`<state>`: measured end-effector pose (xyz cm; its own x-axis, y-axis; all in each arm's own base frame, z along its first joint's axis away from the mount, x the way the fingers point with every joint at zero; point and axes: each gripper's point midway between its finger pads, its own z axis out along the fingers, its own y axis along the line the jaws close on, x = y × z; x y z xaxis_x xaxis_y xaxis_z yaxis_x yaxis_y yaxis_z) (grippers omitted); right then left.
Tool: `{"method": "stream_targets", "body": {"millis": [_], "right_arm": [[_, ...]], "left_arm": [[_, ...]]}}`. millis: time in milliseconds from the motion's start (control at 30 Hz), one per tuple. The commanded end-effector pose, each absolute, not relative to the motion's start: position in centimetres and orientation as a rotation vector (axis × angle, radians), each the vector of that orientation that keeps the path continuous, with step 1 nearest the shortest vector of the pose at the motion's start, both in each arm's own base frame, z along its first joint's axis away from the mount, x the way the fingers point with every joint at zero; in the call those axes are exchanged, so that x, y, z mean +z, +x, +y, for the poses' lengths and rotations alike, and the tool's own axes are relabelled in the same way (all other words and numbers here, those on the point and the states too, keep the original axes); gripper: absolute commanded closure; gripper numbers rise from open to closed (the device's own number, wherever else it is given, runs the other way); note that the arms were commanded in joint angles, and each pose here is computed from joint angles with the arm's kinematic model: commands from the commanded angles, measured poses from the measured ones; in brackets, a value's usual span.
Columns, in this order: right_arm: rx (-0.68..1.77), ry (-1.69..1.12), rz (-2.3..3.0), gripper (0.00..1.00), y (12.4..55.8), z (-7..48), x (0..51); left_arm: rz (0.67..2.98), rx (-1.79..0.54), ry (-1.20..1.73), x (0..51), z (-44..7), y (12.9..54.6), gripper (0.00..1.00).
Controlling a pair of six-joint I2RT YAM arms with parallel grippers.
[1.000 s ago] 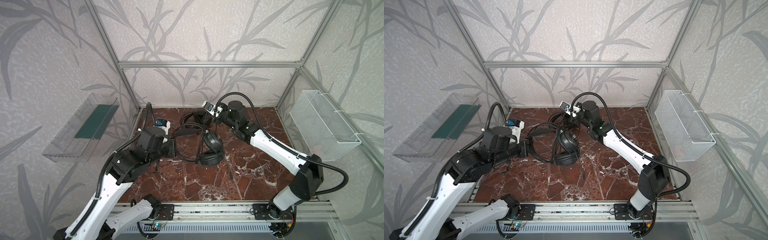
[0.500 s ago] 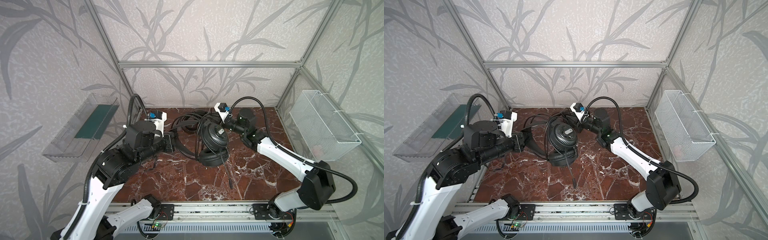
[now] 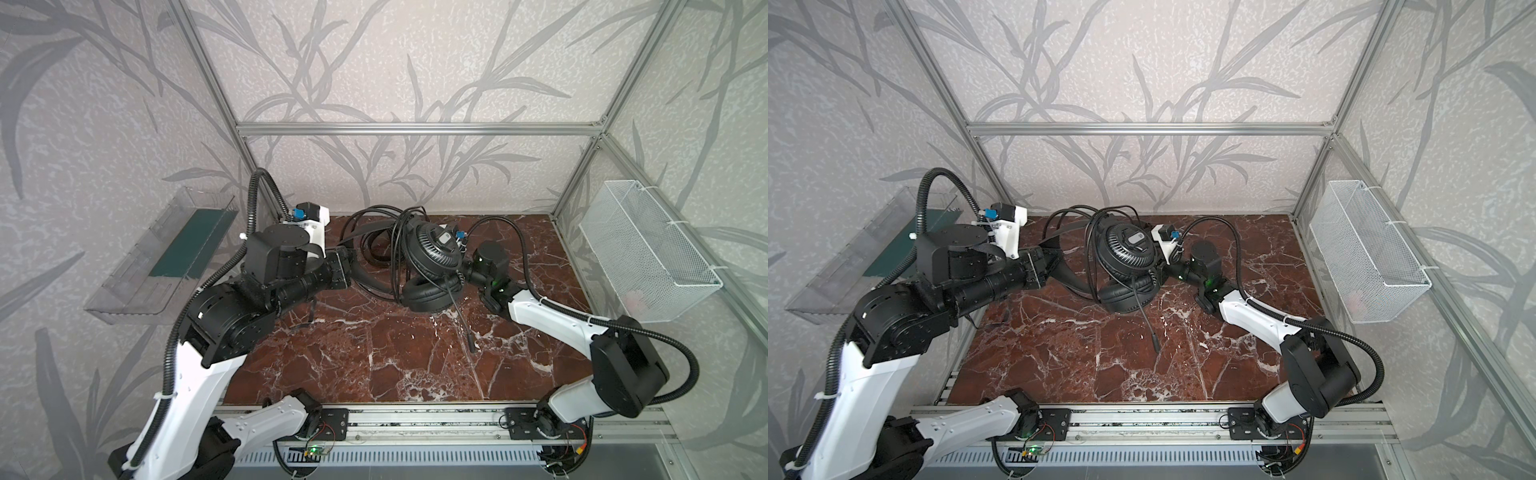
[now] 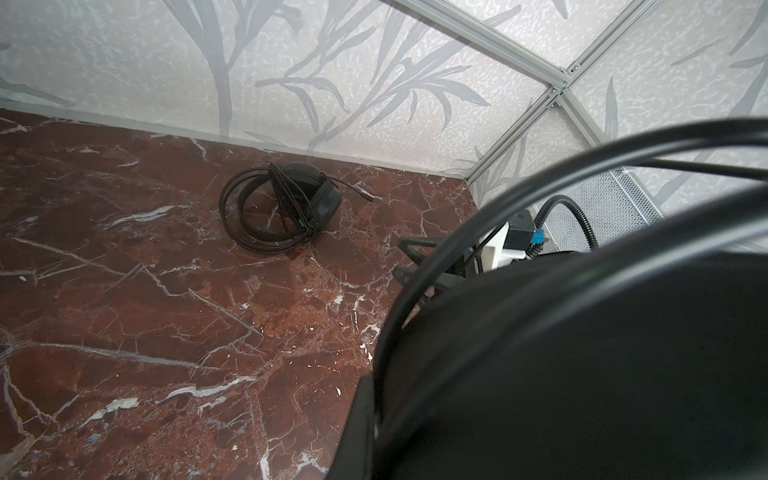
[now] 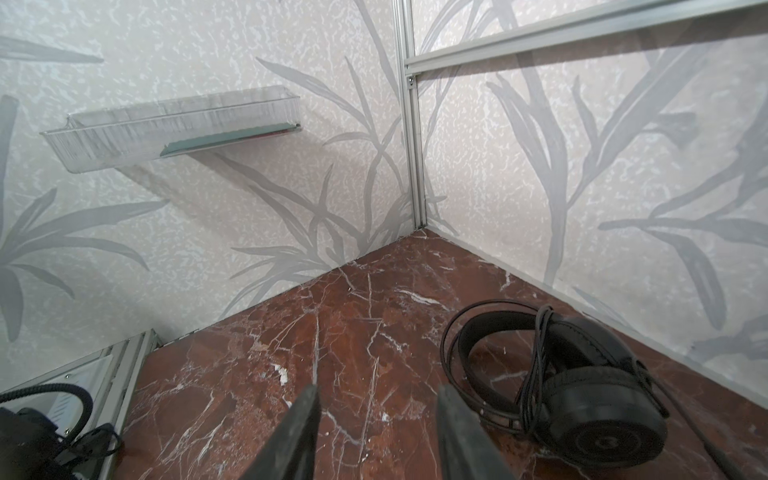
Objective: Wrap the headphones
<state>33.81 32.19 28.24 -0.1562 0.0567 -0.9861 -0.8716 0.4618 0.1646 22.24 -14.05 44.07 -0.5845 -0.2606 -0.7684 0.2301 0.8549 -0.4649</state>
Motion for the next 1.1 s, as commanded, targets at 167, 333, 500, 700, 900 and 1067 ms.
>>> {"method": "stream_targets", "body": {"millis": [167,333,500,700,900,1067], "right_arm": [[0.978,-0.708,1.425,0.43,30.6,31.3,30.5],[0.983,-0.695,1.442,0.36,29.0,31.1,30.4],[1.016,-0.686,1.479,0.36,29.2,31.6,30.0],[1.05,-0.69,1.523,0.42,30.2,33.2,28.3],[0.954,-0.63,1.572,0.61,32.5,33.3,26.0],[0.945,-0.611,1.616,0.97,32.3,33.0,24.3]], "left_arm": [[2.014,-0.674,-0.106,46.6,-13.1,22.6,1.0],[2.034,-0.666,-0.097,46.1,-13.4,22.9,1.0],[2.032,-0.665,-0.097,46.3,-13.5,23.1,1.0],[2.017,-0.667,-0.105,46.8,-13.4,23.1,1.0],[2.014,-0.676,-0.114,46.9,-13.4,23.1,1.0],[1.995,-0.641,-0.149,47.1,-12.7,23.5,1.0]]}}
